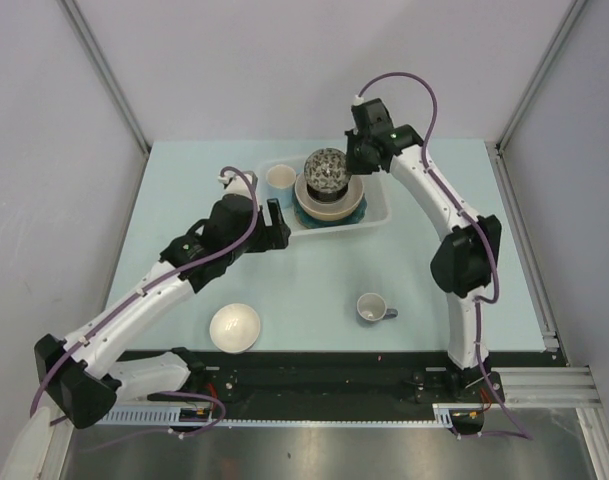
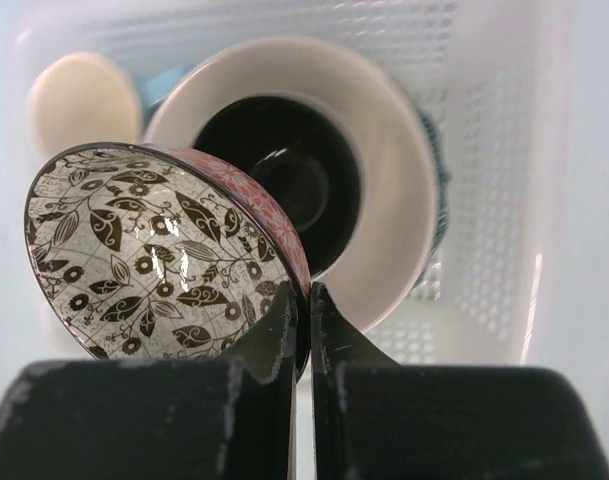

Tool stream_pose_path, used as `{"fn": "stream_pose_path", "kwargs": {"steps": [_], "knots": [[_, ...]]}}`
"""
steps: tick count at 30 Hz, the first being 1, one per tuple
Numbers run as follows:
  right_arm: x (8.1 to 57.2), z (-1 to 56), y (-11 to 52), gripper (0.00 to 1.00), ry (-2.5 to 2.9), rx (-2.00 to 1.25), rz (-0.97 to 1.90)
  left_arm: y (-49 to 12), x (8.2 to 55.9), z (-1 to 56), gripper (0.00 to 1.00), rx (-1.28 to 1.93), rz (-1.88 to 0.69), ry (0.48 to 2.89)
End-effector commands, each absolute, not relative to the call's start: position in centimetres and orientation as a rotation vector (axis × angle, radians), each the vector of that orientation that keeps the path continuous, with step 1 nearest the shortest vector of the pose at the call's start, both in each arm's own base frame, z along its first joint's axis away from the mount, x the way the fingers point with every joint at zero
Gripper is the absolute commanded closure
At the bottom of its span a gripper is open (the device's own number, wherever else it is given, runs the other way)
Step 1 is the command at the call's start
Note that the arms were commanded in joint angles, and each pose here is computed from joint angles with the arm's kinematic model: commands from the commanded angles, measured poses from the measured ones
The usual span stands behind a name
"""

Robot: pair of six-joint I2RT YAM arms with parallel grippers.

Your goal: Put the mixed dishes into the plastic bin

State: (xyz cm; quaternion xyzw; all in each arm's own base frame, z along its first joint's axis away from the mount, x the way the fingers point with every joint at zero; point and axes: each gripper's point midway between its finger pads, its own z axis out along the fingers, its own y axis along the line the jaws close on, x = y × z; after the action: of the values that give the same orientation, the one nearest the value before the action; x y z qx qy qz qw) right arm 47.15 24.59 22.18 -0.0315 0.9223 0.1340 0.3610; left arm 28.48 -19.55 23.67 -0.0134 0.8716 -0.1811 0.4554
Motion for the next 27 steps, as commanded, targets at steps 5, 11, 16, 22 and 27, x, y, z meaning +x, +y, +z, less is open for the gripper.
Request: {"fn": "stream_pose_path", "kwargs": {"steps": [5,11,16,22,27], "knots": [[50.0,20.8,23.4,1.00,2.422,-0.085,0.384,-16.4,27.4,21.3,0.13,-0.158,-0.450,2.211],[49.8,19.4,24.1,1.00,2.438,-0.099,0.383,-16.7,27.6,20.6,0.14,-0.156,-0.464,2.234],[49.9,19.4,24.7,1.00,2.430,-0.104,0.408,-17.2,28.1,20.1,0.14,-0.143,-0.462,2.261],[50.2,17.6,24.5,0.89,2.478,-0.074,0.405,-17.0,27.9,19.5,0.14,-0.138,-0.447,2.276],[50.1,17.0,24.4,0.81,2.490,-0.063,0.395,-16.7,27.6,18.9,0.14,-0.137,-0.431,2.287]]}}
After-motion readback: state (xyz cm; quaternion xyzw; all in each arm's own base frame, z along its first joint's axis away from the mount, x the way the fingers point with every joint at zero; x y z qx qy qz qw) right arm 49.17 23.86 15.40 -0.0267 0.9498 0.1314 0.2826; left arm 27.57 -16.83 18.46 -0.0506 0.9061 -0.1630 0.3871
